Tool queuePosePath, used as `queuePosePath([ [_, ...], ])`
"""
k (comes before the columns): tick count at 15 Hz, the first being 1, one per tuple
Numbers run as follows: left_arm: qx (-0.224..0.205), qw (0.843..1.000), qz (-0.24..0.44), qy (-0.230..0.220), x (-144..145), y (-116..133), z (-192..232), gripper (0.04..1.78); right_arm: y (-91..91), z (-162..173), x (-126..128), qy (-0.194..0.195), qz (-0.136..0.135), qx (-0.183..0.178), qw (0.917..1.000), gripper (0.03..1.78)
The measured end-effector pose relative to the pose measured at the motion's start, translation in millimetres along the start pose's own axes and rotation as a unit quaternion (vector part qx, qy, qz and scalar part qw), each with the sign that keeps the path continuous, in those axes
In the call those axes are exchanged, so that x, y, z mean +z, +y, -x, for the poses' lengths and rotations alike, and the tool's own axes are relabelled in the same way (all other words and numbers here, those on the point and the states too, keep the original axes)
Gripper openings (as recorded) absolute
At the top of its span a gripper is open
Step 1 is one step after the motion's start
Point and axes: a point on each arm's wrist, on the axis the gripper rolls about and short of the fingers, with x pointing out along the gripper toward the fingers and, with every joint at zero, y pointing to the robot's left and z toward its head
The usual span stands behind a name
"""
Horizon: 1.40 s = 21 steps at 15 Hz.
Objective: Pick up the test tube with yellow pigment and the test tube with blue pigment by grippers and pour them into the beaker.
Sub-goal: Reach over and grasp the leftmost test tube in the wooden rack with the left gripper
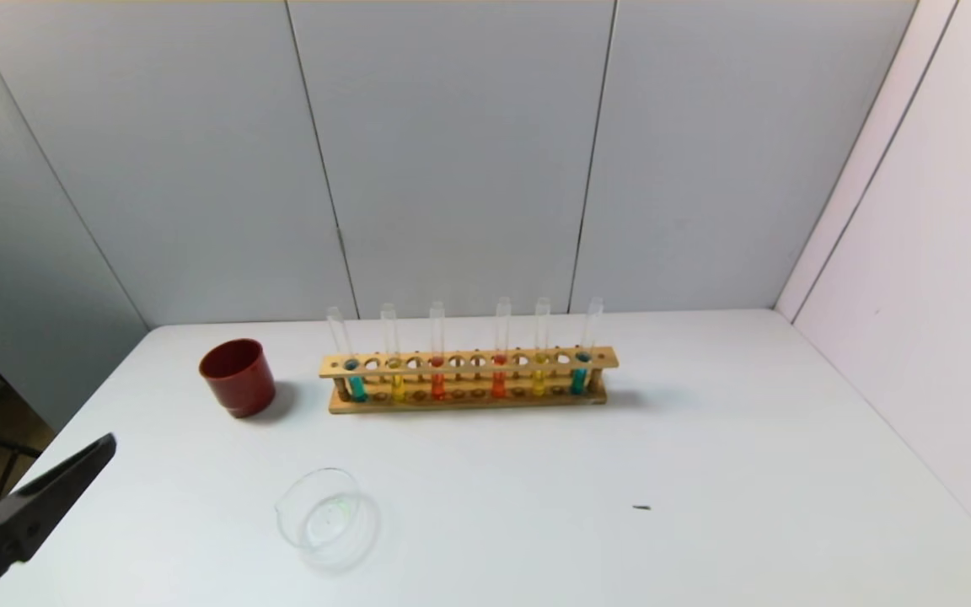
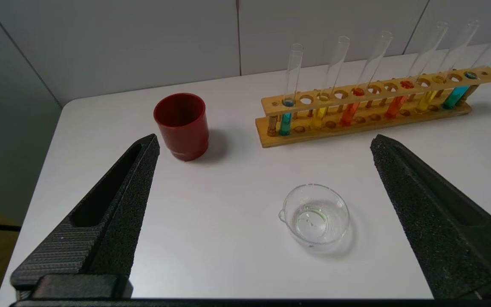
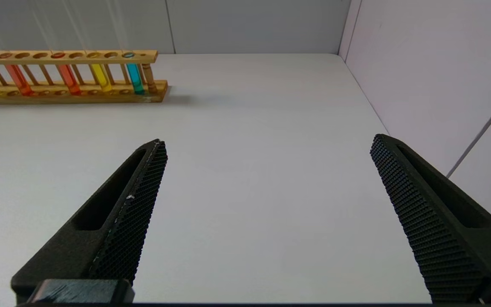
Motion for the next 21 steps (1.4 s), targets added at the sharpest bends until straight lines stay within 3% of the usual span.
queuePosePath([
  [5, -0.030, 0.999, 0.002, 0.014, 15.1, 8.3, -99.9, 1.74, 0.0, 0.0, 0.0, 0.000, 0.000, 0.000, 1.0000, 1.74],
  [10, -0.066, 0.998, -0.001, 0.009, 5.5, 1.2, -192.9, 1.74, 0.0, 0.0, 0.0, 0.000, 0.000, 0.000, 1.0000, 1.74],
  [16, -0.085, 0.996, -0.003, 0.039, -31.7, -16.2, -248.2, 1.74, 0.0, 0.0, 0.0, 0.000, 0.000, 0.000, 1.0000, 1.74],
  [21, -0.082, 0.995, -0.008, 0.048, -56.6, -30.6, -266.3, 1.74, 0.0, 0.0, 0.0, 0.000, 0.000, 0.000, 1.0000, 1.74],
])
